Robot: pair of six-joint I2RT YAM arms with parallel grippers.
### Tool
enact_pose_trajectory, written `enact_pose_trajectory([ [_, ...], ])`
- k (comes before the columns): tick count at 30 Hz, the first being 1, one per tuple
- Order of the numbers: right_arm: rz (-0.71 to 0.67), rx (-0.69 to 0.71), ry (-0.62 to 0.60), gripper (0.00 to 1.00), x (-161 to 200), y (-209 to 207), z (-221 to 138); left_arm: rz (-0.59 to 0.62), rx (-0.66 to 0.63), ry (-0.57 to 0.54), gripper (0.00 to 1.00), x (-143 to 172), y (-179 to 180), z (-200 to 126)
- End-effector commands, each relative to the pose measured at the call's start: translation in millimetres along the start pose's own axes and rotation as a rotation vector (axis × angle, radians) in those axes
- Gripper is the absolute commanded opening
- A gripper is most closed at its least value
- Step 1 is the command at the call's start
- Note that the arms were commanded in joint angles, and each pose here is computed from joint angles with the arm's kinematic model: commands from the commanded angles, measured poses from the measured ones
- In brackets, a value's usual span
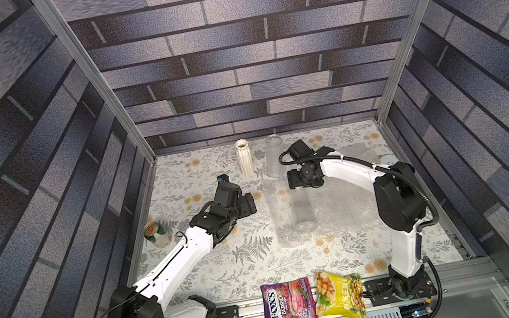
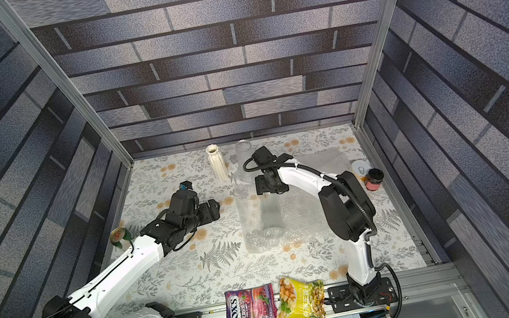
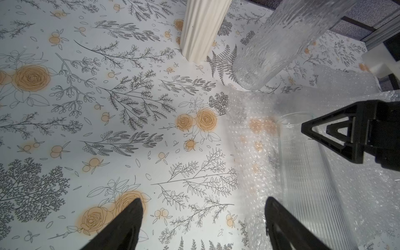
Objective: Unwrap the vase from the bubble wrap
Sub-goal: Pick up the vase from the bubble wrap.
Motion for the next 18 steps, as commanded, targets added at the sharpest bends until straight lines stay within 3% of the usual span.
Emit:
enact_pose_trajectory([
  [1, 0.001, 0.052, 0.007, 0.77, -1.8, 2.2, 3.1, 0.008, 0.029, -0.014, 0.89, 0.9, 2.4, -4.6],
  [18, -0.007, 0.087, 0.08, 0.78, -4.5, 9.2, 38.4, -0.018, 0.061, -0.01, 0.89, 0.9, 9.5, 2.7],
])
Point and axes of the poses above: each gripper's point midway between its finger pads, its own z axis out along the fingers, its own y axis along the line the jaws close on, x = y × z, the point moved 8 cm from there along -z, back along the fingers, and after that the axes turned 5 degrees about z, right-handed, at the moved point
